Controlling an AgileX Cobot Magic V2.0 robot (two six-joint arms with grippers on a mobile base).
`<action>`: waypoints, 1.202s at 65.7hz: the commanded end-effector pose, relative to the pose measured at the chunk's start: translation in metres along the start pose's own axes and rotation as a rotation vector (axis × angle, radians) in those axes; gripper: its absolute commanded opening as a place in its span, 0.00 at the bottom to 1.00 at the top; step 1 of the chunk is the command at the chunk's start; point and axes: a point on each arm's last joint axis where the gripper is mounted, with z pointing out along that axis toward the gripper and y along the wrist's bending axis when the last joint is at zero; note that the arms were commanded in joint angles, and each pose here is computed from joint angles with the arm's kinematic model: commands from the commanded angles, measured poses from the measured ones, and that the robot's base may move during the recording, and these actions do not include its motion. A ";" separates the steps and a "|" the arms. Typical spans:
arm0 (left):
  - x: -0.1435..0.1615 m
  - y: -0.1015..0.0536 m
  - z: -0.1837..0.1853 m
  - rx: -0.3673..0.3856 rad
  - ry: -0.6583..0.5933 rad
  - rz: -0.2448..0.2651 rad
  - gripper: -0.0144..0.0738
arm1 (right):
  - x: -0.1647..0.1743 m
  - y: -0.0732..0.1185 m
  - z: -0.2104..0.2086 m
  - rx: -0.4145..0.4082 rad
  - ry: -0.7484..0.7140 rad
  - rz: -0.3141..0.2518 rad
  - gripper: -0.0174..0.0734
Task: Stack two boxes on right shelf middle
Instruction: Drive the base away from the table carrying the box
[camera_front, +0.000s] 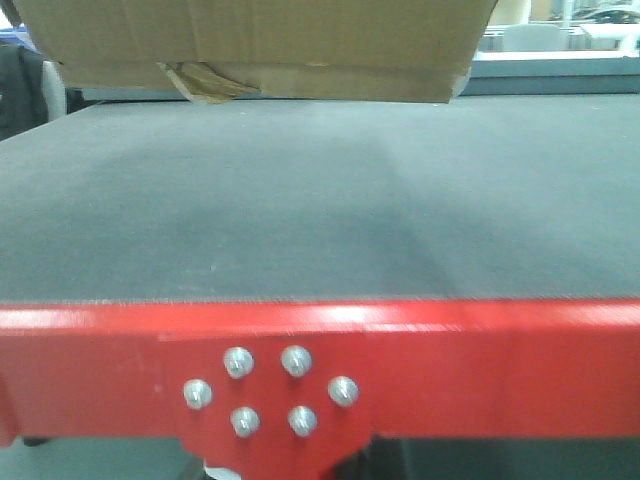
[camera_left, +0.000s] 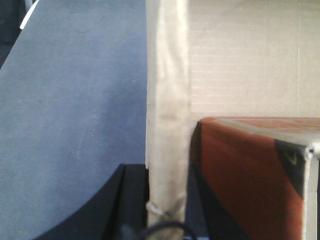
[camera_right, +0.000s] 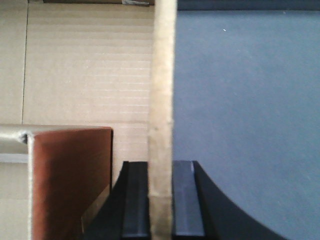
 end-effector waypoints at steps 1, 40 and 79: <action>-0.010 -0.001 -0.010 0.044 -0.082 -0.015 0.04 | -0.009 0.001 -0.008 -0.025 -0.064 0.002 0.02; -0.010 -0.001 -0.010 0.044 -0.082 -0.015 0.04 | -0.009 0.001 -0.008 -0.025 -0.064 0.002 0.02; -0.010 -0.001 -0.010 0.044 -0.082 -0.015 0.04 | -0.009 0.001 -0.008 -0.025 -0.064 0.002 0.02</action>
